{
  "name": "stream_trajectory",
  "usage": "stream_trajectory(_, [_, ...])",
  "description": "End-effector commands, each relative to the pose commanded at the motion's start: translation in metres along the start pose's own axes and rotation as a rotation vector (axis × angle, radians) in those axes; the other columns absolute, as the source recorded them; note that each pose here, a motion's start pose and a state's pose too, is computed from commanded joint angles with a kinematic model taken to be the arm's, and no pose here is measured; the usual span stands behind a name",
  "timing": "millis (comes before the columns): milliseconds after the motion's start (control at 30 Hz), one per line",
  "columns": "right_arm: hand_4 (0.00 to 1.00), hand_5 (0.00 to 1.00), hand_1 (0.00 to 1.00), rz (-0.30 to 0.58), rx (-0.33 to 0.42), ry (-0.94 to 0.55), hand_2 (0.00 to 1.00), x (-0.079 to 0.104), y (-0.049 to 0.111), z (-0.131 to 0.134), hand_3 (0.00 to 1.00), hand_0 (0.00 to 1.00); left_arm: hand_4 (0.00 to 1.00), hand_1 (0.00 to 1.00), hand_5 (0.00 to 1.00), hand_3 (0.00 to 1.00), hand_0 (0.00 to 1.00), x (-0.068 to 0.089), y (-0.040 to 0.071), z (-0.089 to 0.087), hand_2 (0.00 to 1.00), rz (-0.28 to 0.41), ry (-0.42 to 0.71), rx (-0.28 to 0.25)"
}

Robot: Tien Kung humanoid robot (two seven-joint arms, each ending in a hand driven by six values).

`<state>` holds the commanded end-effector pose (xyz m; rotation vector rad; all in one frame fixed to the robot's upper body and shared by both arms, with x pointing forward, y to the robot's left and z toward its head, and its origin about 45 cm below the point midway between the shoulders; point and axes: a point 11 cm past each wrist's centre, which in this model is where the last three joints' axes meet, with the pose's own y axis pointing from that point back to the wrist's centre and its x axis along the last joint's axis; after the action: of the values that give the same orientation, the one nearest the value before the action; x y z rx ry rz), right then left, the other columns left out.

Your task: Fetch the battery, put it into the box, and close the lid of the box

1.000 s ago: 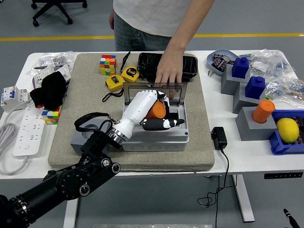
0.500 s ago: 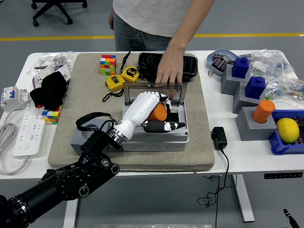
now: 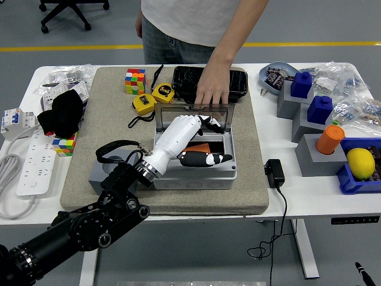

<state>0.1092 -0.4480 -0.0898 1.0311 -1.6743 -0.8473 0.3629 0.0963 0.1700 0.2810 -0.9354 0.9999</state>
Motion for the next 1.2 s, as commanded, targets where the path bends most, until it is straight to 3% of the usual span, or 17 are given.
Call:
stream_trajectory(300, [0.998,0.998,0.793,-0.001,0.0,-0.003,0.743,-0.001,0.0,0.0,0.776,0.877,0.998,0.498,0.568,0.485,0.366,0.006,0.003,0.009,0.49,0.032,-0.006,-0.047])
stream_trajectory(333, [0.998,0.998,0.793,-0.001,0.001,-0.004,0.743,-0.001,0.0,0.0,0.776,0.877,0.998,0.36,0.582,0.423,0.314,0.007,0.003,0.01,0.369,0.037,-0.006,-0.054])
stream_trajectory(500, [0.998,0.998,0.793,0.0,-0.001,-0.006,0.743,-0.001,0.0,0.001,0.776,0.877,0.998,0.36,0.582,0.423,0.314,0.016,0.006,0.024,0.369,0.085,-0.001,-0.123])
stream_trajectory(533, [0.998,0.998,0.793,0.0,-0.002,-0.006,0.743,0.0,0.0,0.001,0.776,0.877,0.998,0.235,0.6,0.272,0.272,0.019,0.006,0.028,0.24,0.102,0.002,-0.142])
stream_trajectory(733, [0.998,0.998,0.793,-0.002,0.0,-0.006,0.743,-0.001,0.0,0.0,0.777,0.875,0.998,0.247,0.604,0.28,0.291,0.04,0.001,0.056,0.249,0.19,0.032,-0.271])
stream_trajectory(900, [0.998,0.998,0.793,-0.002,0.0,-0.004,0.743,-0.001,0.0,0.0,0.777,0.875,0.998,0.247,0.604,0.28,0.291,0.057,-0.008,0.067,0.249,0.214,-0.056,-0.314])
stream_trajectory(933, [0.998,0.998,0.793,-0.001,-0.001,-0.004,0.743,-0.001,0.0,0.0,0.776,0.875,0.998,0.503,0.616,0.506,0.432,0.059,-0.01,0.066,0.512,0.212,-0.083,-0.312])
stream_trajectory(1100, [0.998,0.998,0.793,-0.001,0.001,-0.002,0.743,-0.001,0.0,-0.001,0.776,0.875,0.998,0.503,0.616,0.506,0.432,0.063,-0.02,0.051,0.512,0.154,-0.212,-0.255])
stream_trajectory(1133, [0.998,0.998,0.793,-0.001,0.001,-0.002,0.743,0.0,0.0,-0.001,0.776,0.875,0.998,0.769,0.696,0.684,0.798,0.063,-0.021,0.047,0.726,0.135,-0.232,-0.235])
stream_trajectory(1200, [0.998,0.998,0.793,-0.001,0.0,-0.002,0.743,0.0,0.0,0.0,0.776,0.875,0.998,0.769,0.696,0.684,0.798,0.062,-0.024,0.041,0.726,0.108,-0.253,-0.201])
